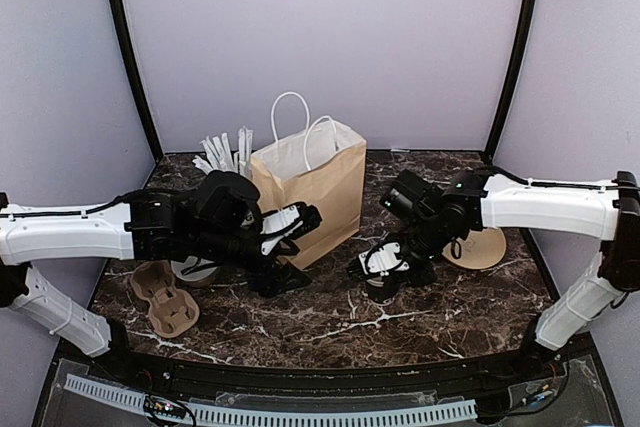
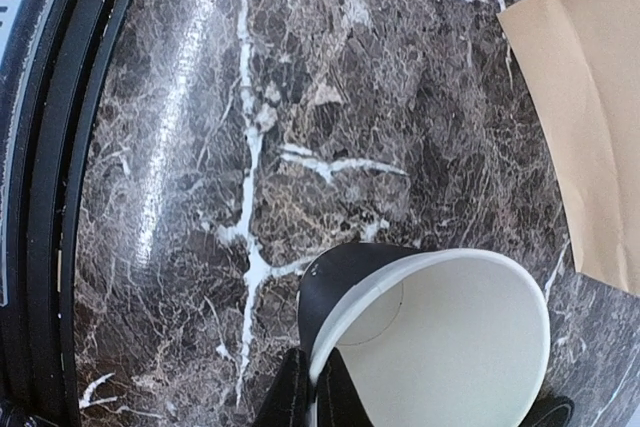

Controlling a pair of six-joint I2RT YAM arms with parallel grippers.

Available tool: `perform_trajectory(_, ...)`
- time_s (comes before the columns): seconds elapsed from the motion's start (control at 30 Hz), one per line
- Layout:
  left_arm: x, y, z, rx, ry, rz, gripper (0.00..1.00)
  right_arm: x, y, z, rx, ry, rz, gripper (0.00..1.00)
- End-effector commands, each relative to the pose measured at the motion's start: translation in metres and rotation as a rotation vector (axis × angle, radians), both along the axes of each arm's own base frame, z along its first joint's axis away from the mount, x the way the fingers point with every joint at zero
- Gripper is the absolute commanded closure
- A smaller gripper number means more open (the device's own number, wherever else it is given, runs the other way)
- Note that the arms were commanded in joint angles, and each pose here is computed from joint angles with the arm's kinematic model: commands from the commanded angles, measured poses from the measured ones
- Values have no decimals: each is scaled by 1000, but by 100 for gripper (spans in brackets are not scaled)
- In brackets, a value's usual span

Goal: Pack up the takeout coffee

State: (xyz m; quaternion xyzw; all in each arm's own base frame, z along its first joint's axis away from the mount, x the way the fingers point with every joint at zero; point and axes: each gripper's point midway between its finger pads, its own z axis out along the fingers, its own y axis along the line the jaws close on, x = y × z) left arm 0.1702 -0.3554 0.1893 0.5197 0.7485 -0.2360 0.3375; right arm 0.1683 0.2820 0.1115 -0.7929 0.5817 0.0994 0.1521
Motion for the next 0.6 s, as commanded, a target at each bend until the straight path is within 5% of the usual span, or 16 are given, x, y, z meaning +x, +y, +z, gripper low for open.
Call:
perform_trajectory(0.0, 4, 23, 15, -54, 0, 65, 29, 4, 20, 3, 8, -27, 11, 98)
perform_trajectory(0.33, 4, 33, 23, -83, 4, 94, 29, -11, 32, 2, -23, -25, 60, 97)
perform_trajectory(0.57, 5, 28, 15, -68, 18, 84, 28, -12, 29, 7, -28, -29, 50, 81)
